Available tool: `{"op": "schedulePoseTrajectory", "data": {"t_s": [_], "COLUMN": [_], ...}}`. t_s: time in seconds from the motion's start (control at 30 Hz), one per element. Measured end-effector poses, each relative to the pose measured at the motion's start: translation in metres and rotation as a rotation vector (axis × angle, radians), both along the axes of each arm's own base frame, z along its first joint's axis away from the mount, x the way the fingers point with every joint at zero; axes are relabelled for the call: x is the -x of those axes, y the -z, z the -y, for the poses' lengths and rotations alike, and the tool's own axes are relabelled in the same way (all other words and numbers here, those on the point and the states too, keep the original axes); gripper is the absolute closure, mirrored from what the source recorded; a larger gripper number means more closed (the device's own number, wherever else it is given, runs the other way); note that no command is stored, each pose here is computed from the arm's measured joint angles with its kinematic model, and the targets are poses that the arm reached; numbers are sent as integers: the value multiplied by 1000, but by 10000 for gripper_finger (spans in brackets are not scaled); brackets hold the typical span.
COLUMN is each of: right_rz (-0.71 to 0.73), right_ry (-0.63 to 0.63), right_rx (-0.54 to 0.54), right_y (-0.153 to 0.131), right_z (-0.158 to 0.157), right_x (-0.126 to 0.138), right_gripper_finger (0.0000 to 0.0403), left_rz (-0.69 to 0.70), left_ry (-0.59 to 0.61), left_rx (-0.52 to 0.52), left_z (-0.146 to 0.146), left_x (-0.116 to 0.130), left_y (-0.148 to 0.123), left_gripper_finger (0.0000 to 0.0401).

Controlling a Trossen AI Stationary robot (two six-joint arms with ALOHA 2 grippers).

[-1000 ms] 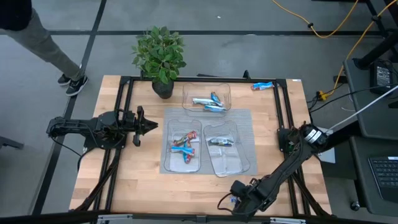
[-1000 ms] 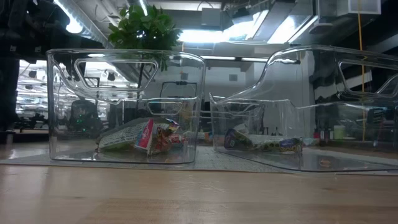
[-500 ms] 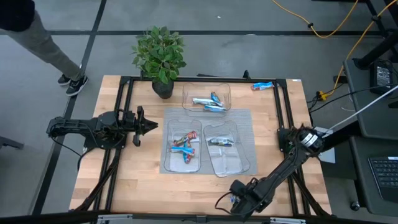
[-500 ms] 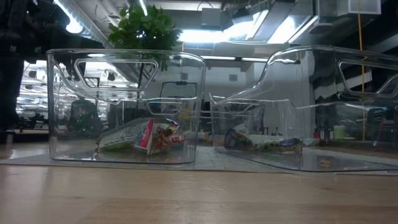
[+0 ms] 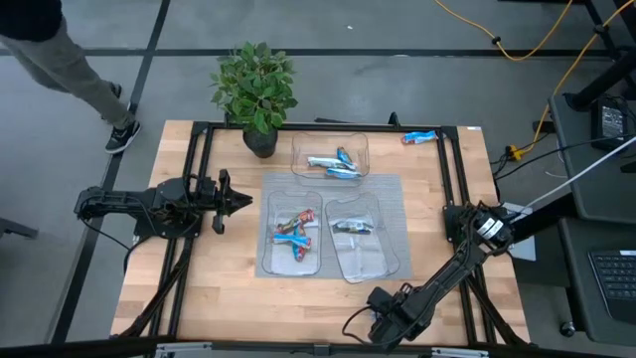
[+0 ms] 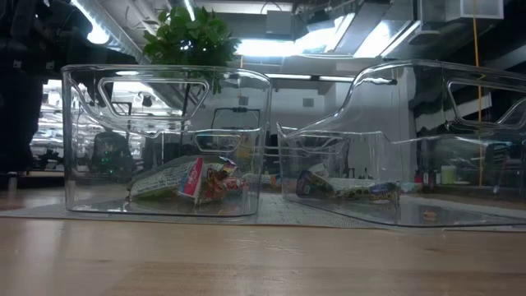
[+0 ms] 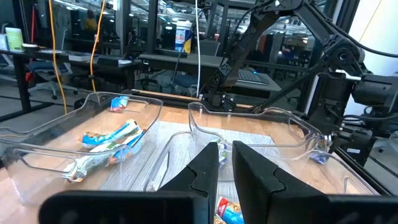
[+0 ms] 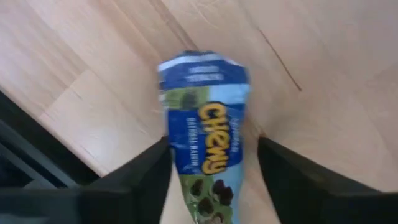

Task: Pick and place Granola Bars by type
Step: Put the blue granola bar into the bottom right transparent bin

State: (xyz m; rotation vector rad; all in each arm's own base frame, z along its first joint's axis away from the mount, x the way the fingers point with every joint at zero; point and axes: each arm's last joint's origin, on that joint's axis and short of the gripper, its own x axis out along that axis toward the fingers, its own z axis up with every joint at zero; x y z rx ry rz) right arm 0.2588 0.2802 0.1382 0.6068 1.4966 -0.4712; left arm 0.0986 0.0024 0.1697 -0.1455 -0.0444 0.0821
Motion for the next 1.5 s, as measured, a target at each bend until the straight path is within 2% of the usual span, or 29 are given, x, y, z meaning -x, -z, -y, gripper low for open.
{"op": "schedulePoseTrajectory", "data": {"t_s": [0.27,0.47,0.73,0.97,1.33,1.5], "right_rz": [-22,-87,-78,-61,84,264], "right_ry": [-1,-21,-53,-58,-92,-166], "right_rx": [5,-68,-81,-16,162,201], "right_y": [-1,-6,-35,-79,-168,-200], "right_z": [2,-4,-22,-26,-12,2], "right_x": [2,5,8,6,6,-8], "right_gripper_finger": [303,359,360,371,371,373], "left_rz": [0,0,0,0,0,0], "left_ry": [0,0,0,0,0,0], "left_rx": [0,0,0,0,0,0], "left_z": [0,0,0,0,0,0], "left_x": [0,0,0,0,0,0], "left_y": [0,0,0,0,0,0], "left_gripper_finger": [363,359,363,359,363,359]}}
